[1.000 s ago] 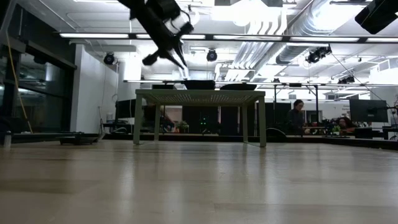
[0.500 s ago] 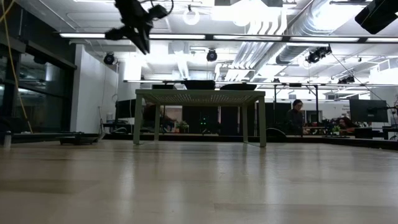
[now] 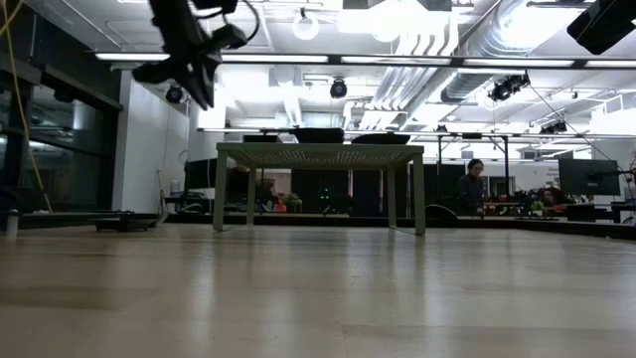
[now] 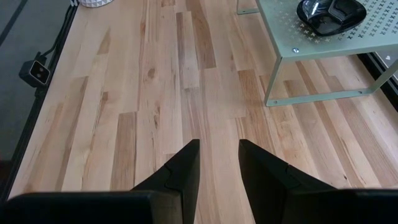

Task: Pick & Place Mini shaped plates
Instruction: Stack the square shaped plate on top of the square shaped plate on the shelf

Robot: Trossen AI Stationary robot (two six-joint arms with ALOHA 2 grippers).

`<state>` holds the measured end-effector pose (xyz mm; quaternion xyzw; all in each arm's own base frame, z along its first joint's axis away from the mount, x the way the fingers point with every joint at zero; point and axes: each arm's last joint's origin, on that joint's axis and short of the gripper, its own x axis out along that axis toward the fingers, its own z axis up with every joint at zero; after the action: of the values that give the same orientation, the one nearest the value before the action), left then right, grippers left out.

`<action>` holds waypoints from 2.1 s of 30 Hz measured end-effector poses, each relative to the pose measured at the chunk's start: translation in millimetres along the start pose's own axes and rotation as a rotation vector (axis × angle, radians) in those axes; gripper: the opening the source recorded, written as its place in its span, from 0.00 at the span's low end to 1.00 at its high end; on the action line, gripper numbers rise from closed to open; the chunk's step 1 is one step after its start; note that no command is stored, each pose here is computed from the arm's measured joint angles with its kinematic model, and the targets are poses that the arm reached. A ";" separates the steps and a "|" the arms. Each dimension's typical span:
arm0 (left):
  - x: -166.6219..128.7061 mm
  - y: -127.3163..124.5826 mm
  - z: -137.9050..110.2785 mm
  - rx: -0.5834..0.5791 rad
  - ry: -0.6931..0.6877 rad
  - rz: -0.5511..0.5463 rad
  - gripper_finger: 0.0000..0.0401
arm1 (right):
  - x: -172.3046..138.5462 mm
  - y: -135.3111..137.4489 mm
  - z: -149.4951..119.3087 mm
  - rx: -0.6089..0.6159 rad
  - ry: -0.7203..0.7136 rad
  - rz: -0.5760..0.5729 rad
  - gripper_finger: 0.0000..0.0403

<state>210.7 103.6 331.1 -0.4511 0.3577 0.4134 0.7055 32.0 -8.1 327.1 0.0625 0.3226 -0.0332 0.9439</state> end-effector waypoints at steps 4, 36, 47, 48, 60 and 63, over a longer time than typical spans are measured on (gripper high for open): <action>15.2 19.0 -17.6 -0.072 0.029 -0.037 0.10 | 0.0 0.0 0.0 0.000 0.000 0.000 0.26; 93.3 87.3 -79.2 -0.229 0.142 0.069 0.41 | 0.0 0.0 0.0 0.000 0.000 0.000 0.26; 121.7 71.9 -84.1 -0.166 0.143 0.108 0.41 | 0.0 0.0 0.0 0.000 0.000 0.000 0.26; 124.4 71.7 -85.9 -0.157 0.145 0.131 0.41 | 0.0 0.0 0.0 0.000 0.000 0.000 0.26; 128.3 70.0 -95.6 -0.152 0.094 0.224 0.41 | 0.0 0.0 0.0 0.000 0.000 0.000 0.26; 130.5 70.2 -95.6 -0.148 0.089 0.240 0.41 | 0.0 0.0 0.0 0.000 0.000 0.000 0.26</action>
<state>187.0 66.1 160.4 -0.4736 0.4088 0.4995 0.5992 32.0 -8.1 327.1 0.0624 0.3225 -0.0332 0.9439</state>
